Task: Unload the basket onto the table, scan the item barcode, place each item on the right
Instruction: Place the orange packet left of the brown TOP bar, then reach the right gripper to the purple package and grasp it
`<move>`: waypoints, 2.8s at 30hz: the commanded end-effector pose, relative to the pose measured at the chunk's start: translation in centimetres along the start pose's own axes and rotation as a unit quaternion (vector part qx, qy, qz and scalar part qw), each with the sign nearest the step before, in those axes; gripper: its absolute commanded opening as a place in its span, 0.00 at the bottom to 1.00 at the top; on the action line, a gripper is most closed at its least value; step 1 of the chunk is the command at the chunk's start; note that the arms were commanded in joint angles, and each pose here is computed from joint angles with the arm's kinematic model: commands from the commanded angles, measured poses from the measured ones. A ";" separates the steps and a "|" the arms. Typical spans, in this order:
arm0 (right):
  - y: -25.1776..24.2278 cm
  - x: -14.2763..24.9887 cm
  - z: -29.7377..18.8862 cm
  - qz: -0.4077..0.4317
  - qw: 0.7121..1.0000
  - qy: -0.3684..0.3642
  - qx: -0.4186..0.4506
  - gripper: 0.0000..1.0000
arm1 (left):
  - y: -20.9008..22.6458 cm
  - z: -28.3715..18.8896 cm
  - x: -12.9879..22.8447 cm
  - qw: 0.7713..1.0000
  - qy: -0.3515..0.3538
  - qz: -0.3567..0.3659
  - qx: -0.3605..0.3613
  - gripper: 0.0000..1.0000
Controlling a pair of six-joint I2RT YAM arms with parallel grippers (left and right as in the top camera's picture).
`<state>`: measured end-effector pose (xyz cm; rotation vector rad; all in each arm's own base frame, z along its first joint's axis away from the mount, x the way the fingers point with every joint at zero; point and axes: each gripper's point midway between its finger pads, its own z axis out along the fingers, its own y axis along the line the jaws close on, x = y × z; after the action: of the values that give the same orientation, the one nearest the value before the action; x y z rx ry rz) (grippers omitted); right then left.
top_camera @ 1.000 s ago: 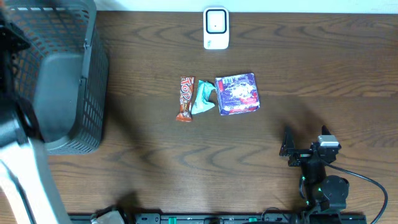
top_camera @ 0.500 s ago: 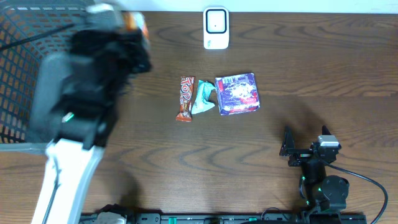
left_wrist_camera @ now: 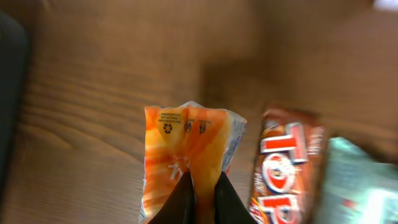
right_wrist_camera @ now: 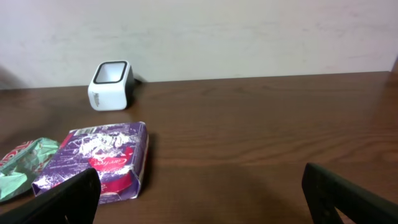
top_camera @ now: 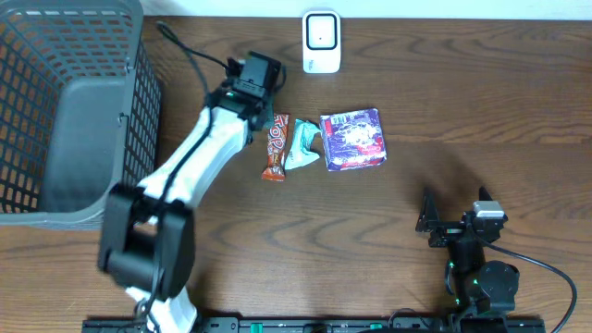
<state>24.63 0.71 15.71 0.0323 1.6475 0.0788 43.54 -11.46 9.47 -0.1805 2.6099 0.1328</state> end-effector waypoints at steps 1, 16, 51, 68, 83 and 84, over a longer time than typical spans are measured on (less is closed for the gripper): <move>-0.1 0.1 0.0 -0.004 1.000 0.000 0.003 0.99 | 0.1 1.8 1.3 1.000 0.022 -0.017 -0.014 0.08; -0.1 0.1 0.0 -0.004 1.000 0.000 0.003 0.99 | -0.1 0.3 4.5 0.995 0.097 -0.004 0.011 0.54; 7.3 -12.8 -5.4 0.207 0.916 -0.214 -0.270 0.99 | 9.0 -25.4 4.5 0.992 -0.065 -0.053 0.091 0.98; 4.7 -13.6 2.9 -0.019 0.964 0.246 -0.102 0.99 | 9.0 -25.4 4.5 0.992 -0.064 -0.053 0.091 0.98; 7.3 0.7 15.4 0.086 0.838 0.502 -0.197 0.99 | 9.0 -25.4 4.5 0.992 -0.064 -0.053 0.091 0.98; 7.6 2.6 16.4 0.097 0.829 0.511 -0.206 0.99 | 9.0 -25.4 4.5 0.992 -0.064 -0.053 0.091 0.98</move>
<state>39.04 8.15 14.55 -0.1899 2.6594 0.6140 25.86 -6.51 29.44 -0.2290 2.4666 -0.1317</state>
